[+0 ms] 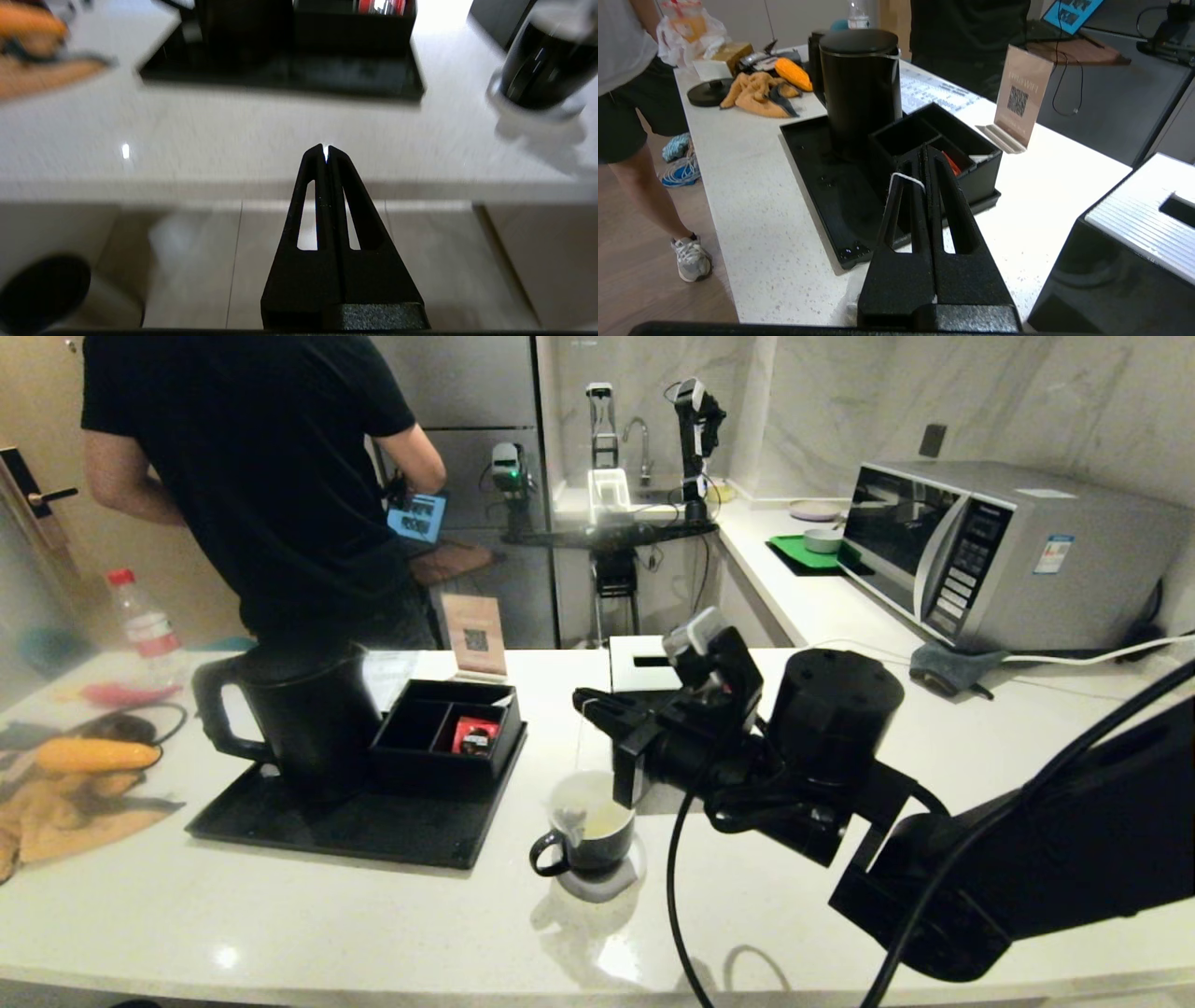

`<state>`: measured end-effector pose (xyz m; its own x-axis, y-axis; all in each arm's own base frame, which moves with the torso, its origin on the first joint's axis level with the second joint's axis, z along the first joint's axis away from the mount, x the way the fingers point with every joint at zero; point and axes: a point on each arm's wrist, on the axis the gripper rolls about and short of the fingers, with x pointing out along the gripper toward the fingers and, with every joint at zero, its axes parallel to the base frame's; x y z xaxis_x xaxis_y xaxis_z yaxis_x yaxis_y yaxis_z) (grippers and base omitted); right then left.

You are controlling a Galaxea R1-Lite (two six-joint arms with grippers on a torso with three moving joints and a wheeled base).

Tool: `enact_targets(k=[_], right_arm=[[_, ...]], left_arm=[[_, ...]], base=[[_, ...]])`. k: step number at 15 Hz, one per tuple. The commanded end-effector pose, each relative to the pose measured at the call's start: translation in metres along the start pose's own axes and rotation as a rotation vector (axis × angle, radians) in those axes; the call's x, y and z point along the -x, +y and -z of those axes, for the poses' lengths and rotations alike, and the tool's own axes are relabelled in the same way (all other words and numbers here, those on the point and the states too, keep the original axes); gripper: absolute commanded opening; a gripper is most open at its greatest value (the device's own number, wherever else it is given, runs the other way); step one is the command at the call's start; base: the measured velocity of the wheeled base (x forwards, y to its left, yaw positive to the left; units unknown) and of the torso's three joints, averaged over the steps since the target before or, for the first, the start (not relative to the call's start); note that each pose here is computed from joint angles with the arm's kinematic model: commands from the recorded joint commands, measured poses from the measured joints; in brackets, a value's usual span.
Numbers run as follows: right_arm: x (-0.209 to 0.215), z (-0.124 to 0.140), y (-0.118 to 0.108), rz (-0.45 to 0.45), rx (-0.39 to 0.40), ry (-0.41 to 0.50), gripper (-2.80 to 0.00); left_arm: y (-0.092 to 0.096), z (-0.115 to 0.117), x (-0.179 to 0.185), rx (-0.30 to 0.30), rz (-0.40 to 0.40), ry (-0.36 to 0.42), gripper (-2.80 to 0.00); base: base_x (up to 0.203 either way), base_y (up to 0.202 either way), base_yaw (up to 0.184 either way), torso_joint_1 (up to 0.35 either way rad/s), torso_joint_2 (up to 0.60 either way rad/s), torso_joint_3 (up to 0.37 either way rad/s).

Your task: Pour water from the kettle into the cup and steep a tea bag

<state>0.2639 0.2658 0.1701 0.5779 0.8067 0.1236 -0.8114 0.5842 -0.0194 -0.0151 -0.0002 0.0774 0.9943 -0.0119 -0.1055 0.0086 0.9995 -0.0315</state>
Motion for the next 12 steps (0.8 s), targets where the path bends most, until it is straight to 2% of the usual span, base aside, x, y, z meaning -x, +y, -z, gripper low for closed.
enact_targets(k=[1, 12], right_arm=[[-0.003, 0.01, 0.0, -0.002, -0.005, 0.021, -2.8], [0.001, 0.042, 0.0, -0.005, -0.021, 0.124, -2.8]], left_arm=[[0.0, 0.003, 0.008, 0.001, 0.002, -0.101, -2.8], [0.0, 0.003, 0.008, 0.001, 0.002, -0.101, -2.8]], base=[[0.0, 0.0, 0.0, 0.0, 0.0, 0.0], [0.0, 0.0, 0.0, 0.0, 0.0, 0.0]])
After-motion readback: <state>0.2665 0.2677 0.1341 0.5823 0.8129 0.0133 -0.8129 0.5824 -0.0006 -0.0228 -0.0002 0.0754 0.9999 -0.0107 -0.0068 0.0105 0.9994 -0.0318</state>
